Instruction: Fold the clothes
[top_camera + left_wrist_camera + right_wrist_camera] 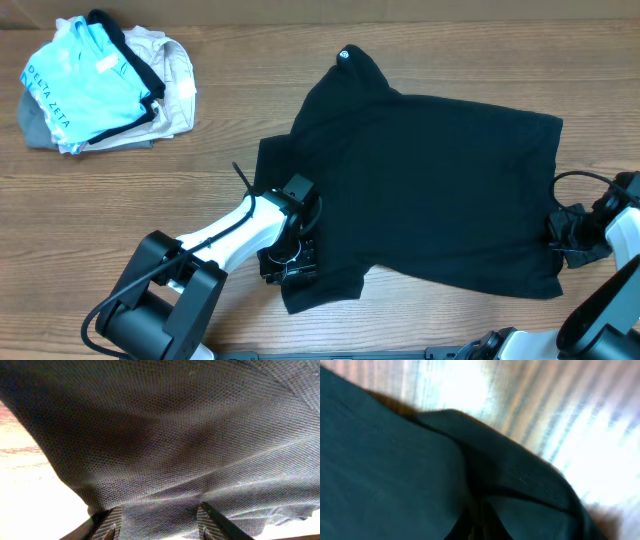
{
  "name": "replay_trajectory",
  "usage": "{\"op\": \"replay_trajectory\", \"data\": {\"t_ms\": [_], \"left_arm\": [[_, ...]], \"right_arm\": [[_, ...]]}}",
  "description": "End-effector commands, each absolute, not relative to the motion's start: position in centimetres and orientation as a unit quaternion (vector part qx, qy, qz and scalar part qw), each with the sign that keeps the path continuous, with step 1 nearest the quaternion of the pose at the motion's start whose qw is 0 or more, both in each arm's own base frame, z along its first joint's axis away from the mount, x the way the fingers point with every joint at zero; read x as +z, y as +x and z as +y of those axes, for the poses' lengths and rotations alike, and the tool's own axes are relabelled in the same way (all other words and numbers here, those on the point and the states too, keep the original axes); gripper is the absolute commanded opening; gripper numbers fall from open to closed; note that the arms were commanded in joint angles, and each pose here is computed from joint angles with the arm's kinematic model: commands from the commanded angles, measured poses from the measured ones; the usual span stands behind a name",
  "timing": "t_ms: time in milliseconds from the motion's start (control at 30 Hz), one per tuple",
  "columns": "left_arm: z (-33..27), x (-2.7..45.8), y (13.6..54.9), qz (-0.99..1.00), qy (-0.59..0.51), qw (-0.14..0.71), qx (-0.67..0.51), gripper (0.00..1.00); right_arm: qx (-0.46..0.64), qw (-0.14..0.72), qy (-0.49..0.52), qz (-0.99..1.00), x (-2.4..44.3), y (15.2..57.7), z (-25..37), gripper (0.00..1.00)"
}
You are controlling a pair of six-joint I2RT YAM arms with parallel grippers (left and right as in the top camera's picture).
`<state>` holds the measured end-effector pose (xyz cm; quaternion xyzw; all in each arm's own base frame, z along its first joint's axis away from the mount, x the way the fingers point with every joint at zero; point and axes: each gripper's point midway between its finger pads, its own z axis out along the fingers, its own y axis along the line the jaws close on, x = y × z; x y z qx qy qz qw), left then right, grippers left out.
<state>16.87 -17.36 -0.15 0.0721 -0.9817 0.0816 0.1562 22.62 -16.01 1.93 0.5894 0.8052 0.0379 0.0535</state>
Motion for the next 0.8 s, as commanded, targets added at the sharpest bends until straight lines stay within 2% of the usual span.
{"op": "replay_trajectory", "data": {"t_ms": [0,300,400,433,467,500,533,567,700,767], "left_arm": [[-16.6,-0.6,17.6,-0.987,0.057,0.138,0.062,0.52],[-16.6,-0.6,17.6,-0.987,0.057,0.137,0.063,0.53],[-16.6,-0.6,17.6,-0.987,0.057,0.137,0.063,0.53],[-16.6,-0.6,17.6,-0.987,0.057,0.137,0.063,0.53],[-16.6,-0.6,17.6,-0.987,0.057,0.137,0.063,0.53],[-16.6,-0.6,17.7,-0.987,0.057,0.137,0.063,0.53],[-16.6,-0.6,17.7,-0.987,0.057,0.137,0.063,0.53],[-16.7,-0.7,17.7,-0.987,0.057,0.136,0.064,0.54],[-16.7,-0.7,17.8,-0.987,0.056,0.134,0.066,0.54],[-16.7,-0.7,17.8,-0.987,0.053,0.134,0.067,0.5]], "right_arm": [[-0.008,0.051,0.624,0.78,2.6,22.0,-17.5,0.04],[-0.087,-0.003,0.709,0.7,5.7,18.7,-18.3,0.07],[-0.102,-0.016,0.727,0.679,6.7,18.0,-18.3,0.12],[-0.098,-0.017,0.727,0.679,7.0,18.2,-18.3,0.16],[-0.091,-0.016,0.721,0.686,7.2,18.5,-18.2,0.29],[-0.08,-0.014,0.709,0.7,7.3,18.9,-18.1,0.47],[-0.065,-0.013,0.693,0.718,7.4,19.4,-17.9,0.83],[-0.05,-0.013,0.677,0.734,7.4,19.8,-17.6,1.0],[-0.021,-0.028,0.663,0.747,7.4,20.0,-16.4,1.0],[0.017,-0.031,0.637,0.77,7.4,20.7,-15.4,1.0]]}}
